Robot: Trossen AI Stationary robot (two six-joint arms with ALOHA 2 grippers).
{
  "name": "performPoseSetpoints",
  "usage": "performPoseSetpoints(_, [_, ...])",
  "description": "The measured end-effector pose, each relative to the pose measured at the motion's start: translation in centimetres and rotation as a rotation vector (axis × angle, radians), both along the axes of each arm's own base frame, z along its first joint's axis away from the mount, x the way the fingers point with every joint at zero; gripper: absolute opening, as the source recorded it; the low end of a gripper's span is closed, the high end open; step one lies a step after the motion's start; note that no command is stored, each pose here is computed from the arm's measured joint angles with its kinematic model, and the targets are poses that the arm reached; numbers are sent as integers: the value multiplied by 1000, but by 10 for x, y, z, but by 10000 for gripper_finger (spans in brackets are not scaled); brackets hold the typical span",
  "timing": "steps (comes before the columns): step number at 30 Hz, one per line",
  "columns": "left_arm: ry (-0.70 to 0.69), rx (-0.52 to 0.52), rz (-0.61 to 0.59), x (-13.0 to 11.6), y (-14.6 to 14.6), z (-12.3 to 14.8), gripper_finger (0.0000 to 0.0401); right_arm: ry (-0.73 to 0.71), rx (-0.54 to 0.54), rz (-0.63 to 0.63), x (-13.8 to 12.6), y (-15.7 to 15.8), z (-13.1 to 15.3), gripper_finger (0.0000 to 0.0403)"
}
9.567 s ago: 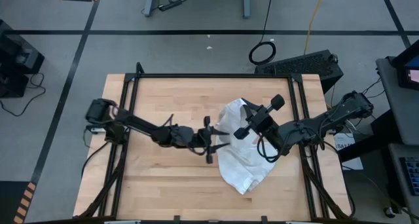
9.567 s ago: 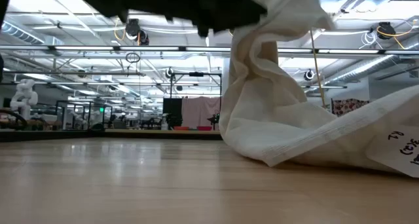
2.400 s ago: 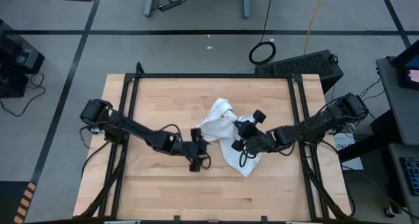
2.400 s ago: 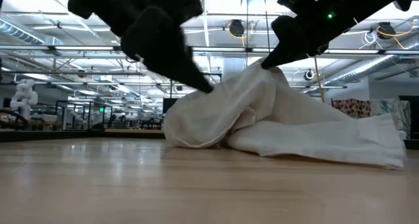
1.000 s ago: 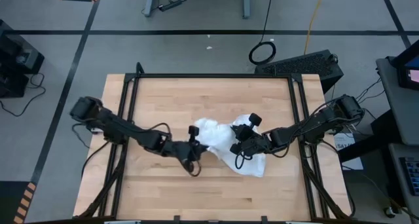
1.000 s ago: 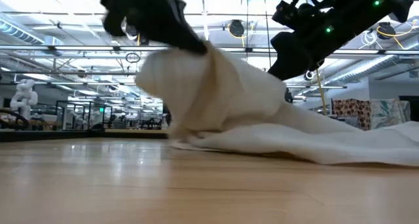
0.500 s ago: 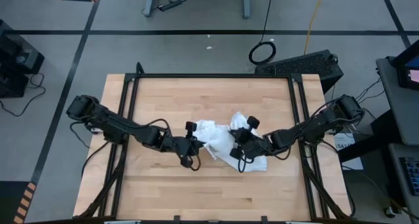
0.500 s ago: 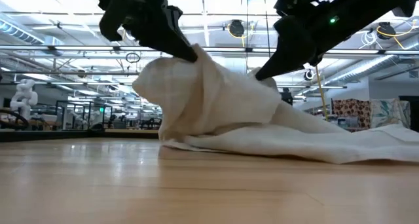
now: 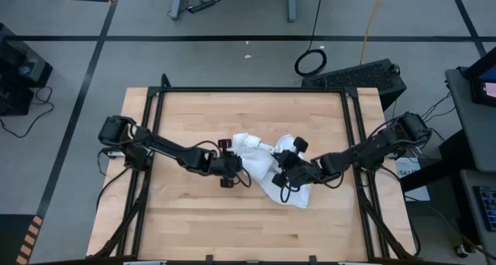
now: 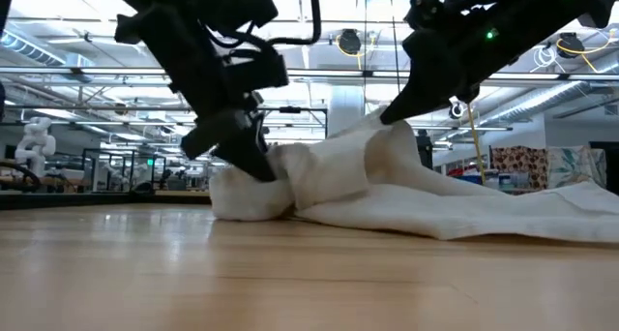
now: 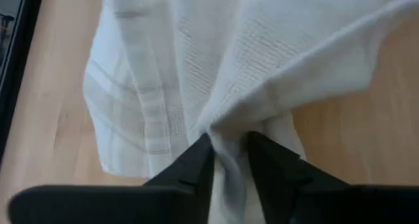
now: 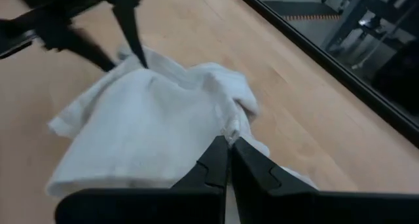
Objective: Roll towel
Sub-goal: Roll the towel
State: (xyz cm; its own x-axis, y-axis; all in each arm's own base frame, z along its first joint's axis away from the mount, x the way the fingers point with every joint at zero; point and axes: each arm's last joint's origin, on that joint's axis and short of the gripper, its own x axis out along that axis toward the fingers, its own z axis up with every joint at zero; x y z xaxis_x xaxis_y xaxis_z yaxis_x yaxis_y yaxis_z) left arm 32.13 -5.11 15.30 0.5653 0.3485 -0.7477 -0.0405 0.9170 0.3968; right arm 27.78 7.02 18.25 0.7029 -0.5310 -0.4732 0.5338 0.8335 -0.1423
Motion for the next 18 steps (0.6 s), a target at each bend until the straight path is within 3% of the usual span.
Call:
performPoseSetpoints(4, [-30, 19, -43, -2, -18, 2, 154, 4, 9, -17, 0, -3, -1, 7])
performPoseSetpoints(8, [-113, 109, -92, -2, -41, 8, 178, 4, 10, -17, 0, -2, -1, 7])
performPoseSetpoints(15, [-184, 229, -249, 2, -68, 9, 185, -2, 17, -22, 0, -2, -1, 7])
performPoseSetpoints(18, [-111, 286, -375, 3, -73, -3, 185, -2, 20, -22, 0, -2, -1, 7])
